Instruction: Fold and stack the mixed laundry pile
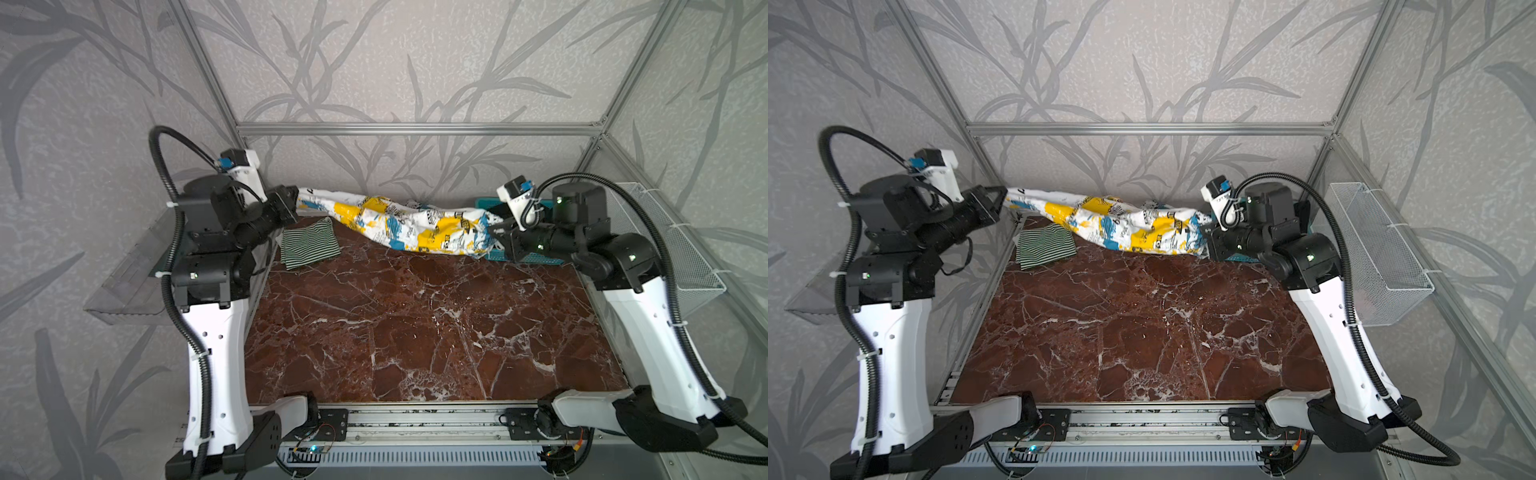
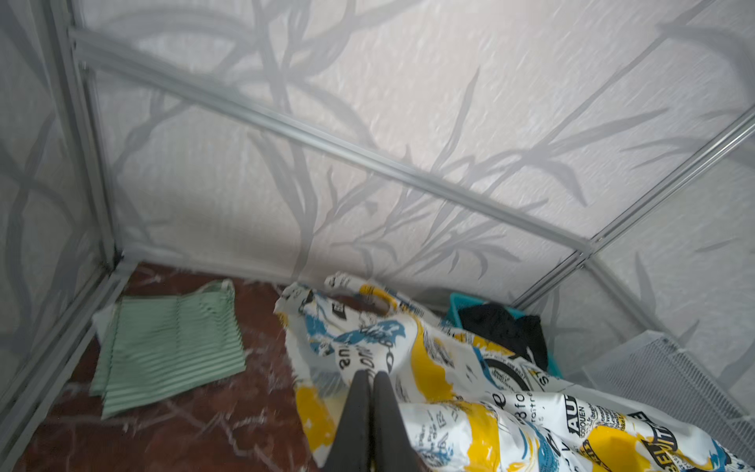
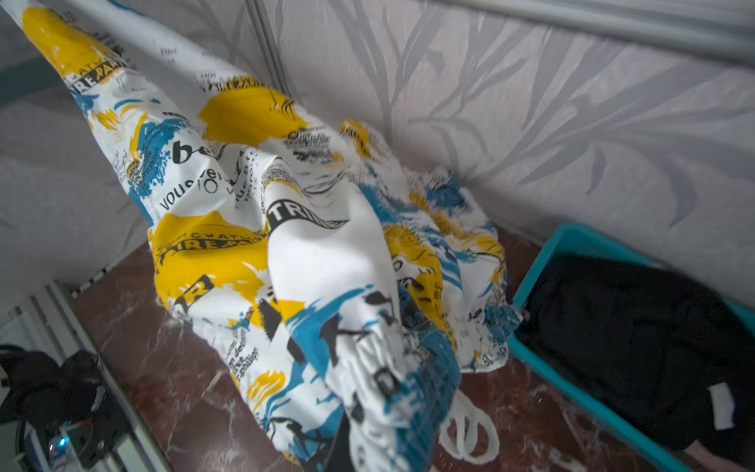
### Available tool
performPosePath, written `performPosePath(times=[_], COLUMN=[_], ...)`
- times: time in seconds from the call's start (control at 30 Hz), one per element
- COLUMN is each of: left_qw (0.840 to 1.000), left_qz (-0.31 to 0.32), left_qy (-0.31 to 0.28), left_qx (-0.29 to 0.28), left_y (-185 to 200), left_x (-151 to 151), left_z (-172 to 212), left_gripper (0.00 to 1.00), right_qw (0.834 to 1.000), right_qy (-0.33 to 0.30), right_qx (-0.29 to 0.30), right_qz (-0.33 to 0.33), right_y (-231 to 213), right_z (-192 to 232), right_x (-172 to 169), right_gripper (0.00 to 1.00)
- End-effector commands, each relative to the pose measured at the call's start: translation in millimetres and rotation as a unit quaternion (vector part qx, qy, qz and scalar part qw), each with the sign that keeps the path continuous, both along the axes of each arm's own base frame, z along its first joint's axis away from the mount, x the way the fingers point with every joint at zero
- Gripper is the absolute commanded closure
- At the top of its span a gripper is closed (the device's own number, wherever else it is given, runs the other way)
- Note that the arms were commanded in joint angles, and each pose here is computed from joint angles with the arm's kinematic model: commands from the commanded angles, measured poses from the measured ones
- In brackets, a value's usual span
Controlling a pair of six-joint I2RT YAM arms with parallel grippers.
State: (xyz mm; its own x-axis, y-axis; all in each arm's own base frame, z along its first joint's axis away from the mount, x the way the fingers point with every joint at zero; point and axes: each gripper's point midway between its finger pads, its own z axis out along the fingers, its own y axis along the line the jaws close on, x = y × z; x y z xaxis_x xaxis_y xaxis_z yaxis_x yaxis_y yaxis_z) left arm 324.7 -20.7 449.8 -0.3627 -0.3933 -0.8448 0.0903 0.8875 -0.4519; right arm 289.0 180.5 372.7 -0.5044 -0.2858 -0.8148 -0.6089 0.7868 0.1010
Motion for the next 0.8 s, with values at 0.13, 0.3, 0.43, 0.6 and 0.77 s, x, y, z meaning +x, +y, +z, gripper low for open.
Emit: performPosePath(times=[0.13,0.3,0.43,0.6,0.77], left_qw=[0.976,0.961,0.956,0.955,0.955], left_qz=[0.024,0.064,0.088,0.1,0.103], left_qy=[0.214,0.267,0.276,0.276,0.278], left_qx=[-0.033,-0.042,-0.042,-0.039,-0.029], left_y=[-1,8,15,20,21], left_x=[-56,-69,-66,-66,-76], left_z=[-198,-242,-249,-250,-252], left_gripper=[1.0,1.0,1.0,1.0,1.0], right_qw=[0.958,0.907,0.896,0.894,0.877], right_qy=[0.287,0.416,0.436,0.44,0.475], right_qx=[-0.001,-0.015,-0.018,-0.026,-0.04], right_qz=[-0.022,-0.066,-0.08,-0.079,-0.056], right_y=[15,10,8,6,5], right_z=[-216,-293,-311,-312,-320], right_x=[-90,-132,-139,-140,-159], right_gripper=[1.0,1.0,0.98,0.95,0.94])
